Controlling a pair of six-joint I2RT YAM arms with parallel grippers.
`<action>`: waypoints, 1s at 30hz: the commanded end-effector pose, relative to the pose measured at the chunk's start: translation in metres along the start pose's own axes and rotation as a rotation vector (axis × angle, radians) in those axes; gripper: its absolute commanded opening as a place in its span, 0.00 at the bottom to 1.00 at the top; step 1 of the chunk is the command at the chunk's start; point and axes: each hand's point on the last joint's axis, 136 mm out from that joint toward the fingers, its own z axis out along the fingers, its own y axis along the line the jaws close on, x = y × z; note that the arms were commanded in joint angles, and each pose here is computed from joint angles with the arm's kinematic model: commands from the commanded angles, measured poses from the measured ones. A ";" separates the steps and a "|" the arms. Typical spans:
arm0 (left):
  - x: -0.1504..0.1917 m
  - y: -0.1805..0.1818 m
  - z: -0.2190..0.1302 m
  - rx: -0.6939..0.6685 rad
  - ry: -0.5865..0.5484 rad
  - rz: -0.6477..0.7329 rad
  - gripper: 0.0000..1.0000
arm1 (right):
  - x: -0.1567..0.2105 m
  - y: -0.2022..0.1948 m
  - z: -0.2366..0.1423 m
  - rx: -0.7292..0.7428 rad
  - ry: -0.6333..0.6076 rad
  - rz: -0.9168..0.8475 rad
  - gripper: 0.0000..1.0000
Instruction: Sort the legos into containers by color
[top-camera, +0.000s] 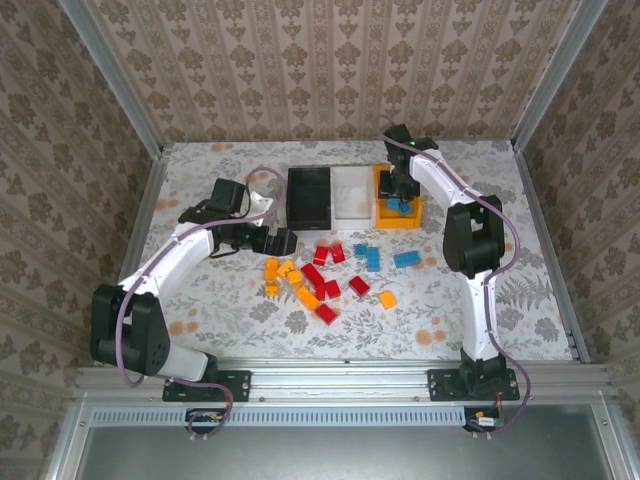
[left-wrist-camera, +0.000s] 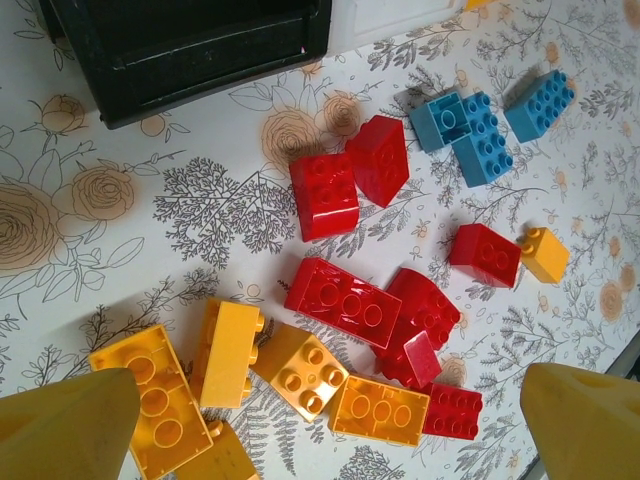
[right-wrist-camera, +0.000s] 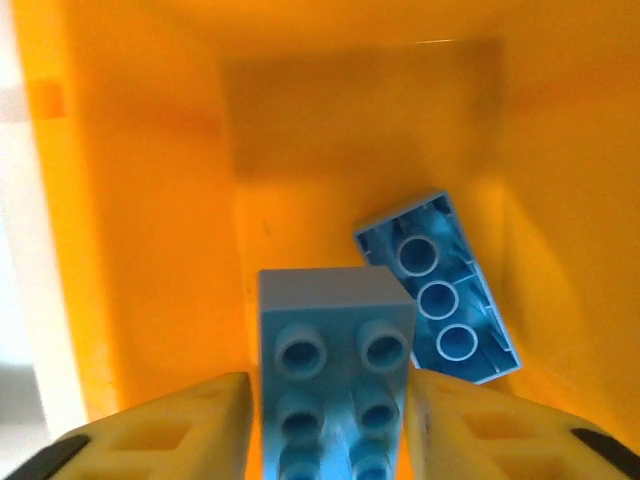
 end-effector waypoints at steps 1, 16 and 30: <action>-0.003 0.001 0.000 -0.008 0.016 0.025 1.00 | 0.007 0.003 0.010 -0.010 0.043 -0.001 0.53; -0.004 -0.002 -0.002 0.001 0.012 0.026 1.00 | 0.060 0.000 -0.100 -0.099 -0.078 0.007 0.63; -0.004 -0.007 -0.002 0.017 0.007 0.033 1.00 | 0.255 0.014 -0.061 -0.022 0.253 -0.274 0.74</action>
